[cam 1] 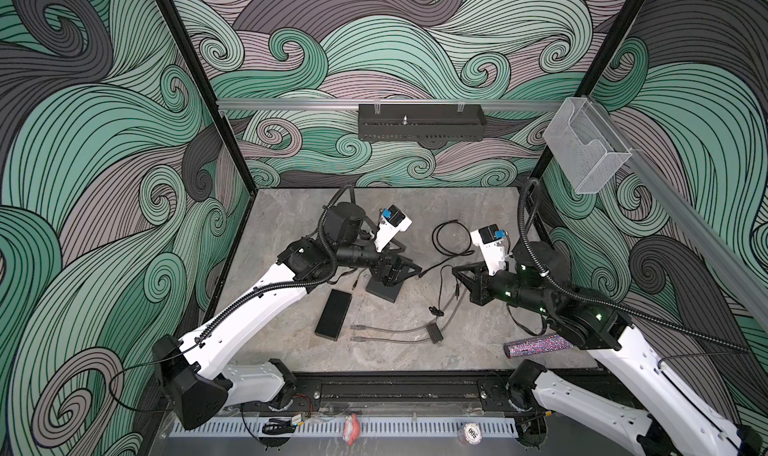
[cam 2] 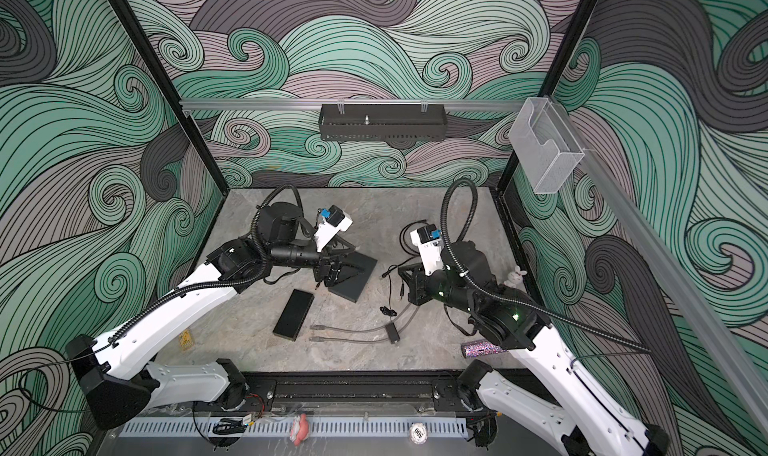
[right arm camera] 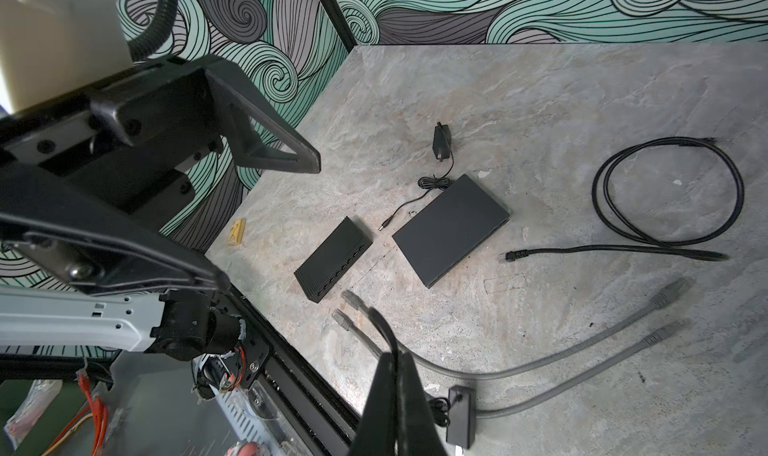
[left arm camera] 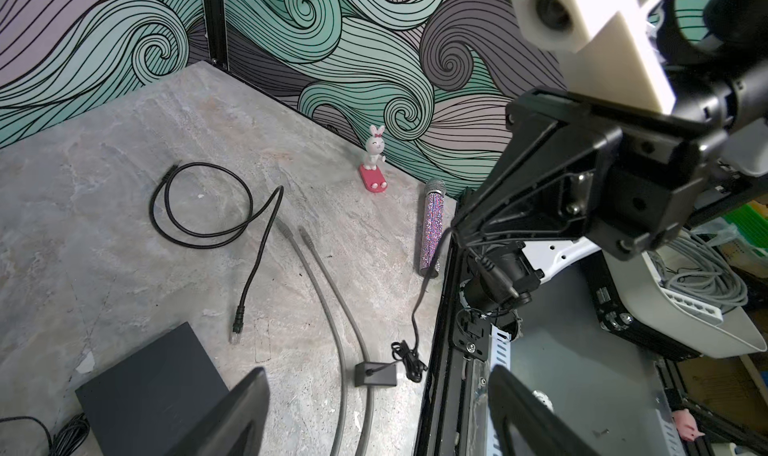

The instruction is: Insert the plug into the switch port

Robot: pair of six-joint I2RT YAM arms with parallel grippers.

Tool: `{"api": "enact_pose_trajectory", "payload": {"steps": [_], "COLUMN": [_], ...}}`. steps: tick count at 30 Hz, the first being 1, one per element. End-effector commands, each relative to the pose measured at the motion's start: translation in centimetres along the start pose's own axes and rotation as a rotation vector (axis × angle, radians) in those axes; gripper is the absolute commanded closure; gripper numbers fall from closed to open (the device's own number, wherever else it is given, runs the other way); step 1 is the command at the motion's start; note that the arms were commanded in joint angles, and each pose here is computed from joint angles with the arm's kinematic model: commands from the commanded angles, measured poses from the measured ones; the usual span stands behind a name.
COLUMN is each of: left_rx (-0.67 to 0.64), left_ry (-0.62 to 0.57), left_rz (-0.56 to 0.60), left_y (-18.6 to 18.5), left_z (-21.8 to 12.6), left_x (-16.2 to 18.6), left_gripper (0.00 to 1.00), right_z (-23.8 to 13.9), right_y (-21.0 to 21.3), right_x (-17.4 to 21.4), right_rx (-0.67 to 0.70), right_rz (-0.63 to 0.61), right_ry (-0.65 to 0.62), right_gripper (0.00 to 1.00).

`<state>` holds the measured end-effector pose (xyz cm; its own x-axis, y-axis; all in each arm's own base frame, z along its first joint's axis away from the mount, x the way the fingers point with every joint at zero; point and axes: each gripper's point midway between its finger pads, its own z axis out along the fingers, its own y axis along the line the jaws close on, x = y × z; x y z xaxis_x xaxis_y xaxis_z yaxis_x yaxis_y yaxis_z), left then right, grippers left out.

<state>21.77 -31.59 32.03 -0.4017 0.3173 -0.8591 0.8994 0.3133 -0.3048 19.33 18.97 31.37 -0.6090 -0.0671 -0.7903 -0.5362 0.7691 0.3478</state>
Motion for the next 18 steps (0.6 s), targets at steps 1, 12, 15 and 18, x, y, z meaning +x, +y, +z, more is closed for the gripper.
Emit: {"api": "enact_pose_trajectory", "payload": {"steps": [1, 12, 15, 18], "left_rx": [0.046, 0.079, 0.09, 0.109], "left_ry": [0.026, 0.058, 0.068, 0.084], "left_rz": [0.024, -0.006, -0.019, -0.038], "left_y": [-0.5, -0.7, -0.8, -1.0], "left_z": [0.6, 1.1, 1.5, 2.3], "left_x": [1.2, 2.9, 3.3, 3.6], "left_gripper": [0.15, 0.2, 0.22, 0.28], "right_z": [-0.2, 4.4, 4.8, 4.6], "right_y": [-0.9, -3.0, -3.6, -5.5], "right_x": [-0.9, -0.6, -0.1, 0.6], "right_rx": [0.058, 0.152, 0.172, 0.263], "right_rz": [-0.004, 0.0, 0.055, 0.174], "right_ry": [-0.03, 0.034, 0.02, -0.011], "right_gripper": [1.0, 1.0, 1.0, 1.0]}}
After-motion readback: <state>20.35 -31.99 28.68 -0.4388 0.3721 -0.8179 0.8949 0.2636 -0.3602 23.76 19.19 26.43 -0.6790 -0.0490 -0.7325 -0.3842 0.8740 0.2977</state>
